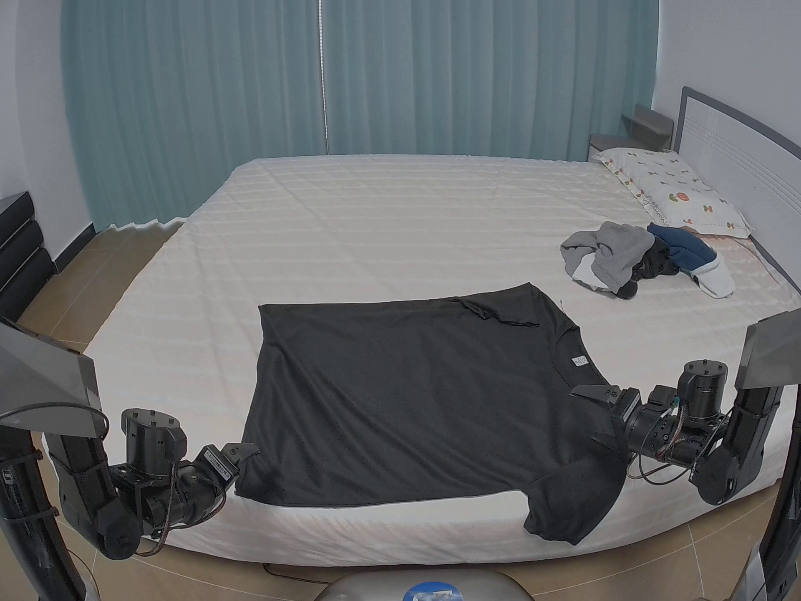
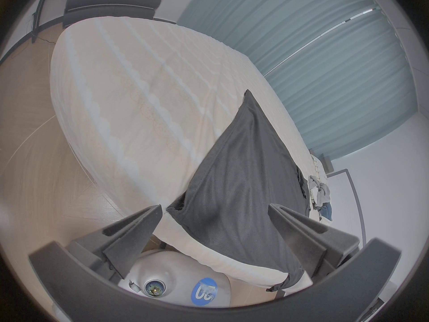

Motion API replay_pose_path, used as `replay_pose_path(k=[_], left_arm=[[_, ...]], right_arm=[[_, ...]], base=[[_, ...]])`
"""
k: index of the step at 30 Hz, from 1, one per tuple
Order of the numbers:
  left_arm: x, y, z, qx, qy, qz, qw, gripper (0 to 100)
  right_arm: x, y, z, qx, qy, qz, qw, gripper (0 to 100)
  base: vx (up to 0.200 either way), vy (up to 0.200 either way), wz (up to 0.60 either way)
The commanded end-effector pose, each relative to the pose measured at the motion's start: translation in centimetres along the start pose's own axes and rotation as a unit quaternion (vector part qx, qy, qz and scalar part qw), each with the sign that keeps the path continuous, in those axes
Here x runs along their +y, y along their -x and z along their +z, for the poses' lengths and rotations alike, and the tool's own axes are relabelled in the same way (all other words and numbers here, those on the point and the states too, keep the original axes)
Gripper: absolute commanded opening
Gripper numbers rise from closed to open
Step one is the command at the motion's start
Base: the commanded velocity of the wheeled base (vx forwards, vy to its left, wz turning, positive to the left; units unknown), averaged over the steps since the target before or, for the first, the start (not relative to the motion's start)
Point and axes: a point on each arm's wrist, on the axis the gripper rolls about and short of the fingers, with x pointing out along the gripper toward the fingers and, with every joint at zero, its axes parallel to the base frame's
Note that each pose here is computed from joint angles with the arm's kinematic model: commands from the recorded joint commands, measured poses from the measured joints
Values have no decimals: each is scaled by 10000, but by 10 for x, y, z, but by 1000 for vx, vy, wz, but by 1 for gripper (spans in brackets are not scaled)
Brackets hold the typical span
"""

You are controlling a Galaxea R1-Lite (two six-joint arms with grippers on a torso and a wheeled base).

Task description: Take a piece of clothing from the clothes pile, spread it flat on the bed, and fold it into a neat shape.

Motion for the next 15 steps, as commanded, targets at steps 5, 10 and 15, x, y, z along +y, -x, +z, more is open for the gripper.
replay_pose_path(k=[5, 10, 15], left_arm=[[-1, 8, -2, 19, -45, -47, 10000, 100], [-2, 20, -3, -52, -110, -121, 9999, 100], [10, 29, -5, 21, -184, 187, 9997, 100]], right_arm=[[6, 4, 3, -78, 43, 92, 9999, 100], [6, 4, 4, -112, 51, 91, 9999, 100], [7, 5, 3, -96, 70, 105, 9999, 100]], base=[[0, -200, 0], [0, -40, 0], [0, 0, 0]])
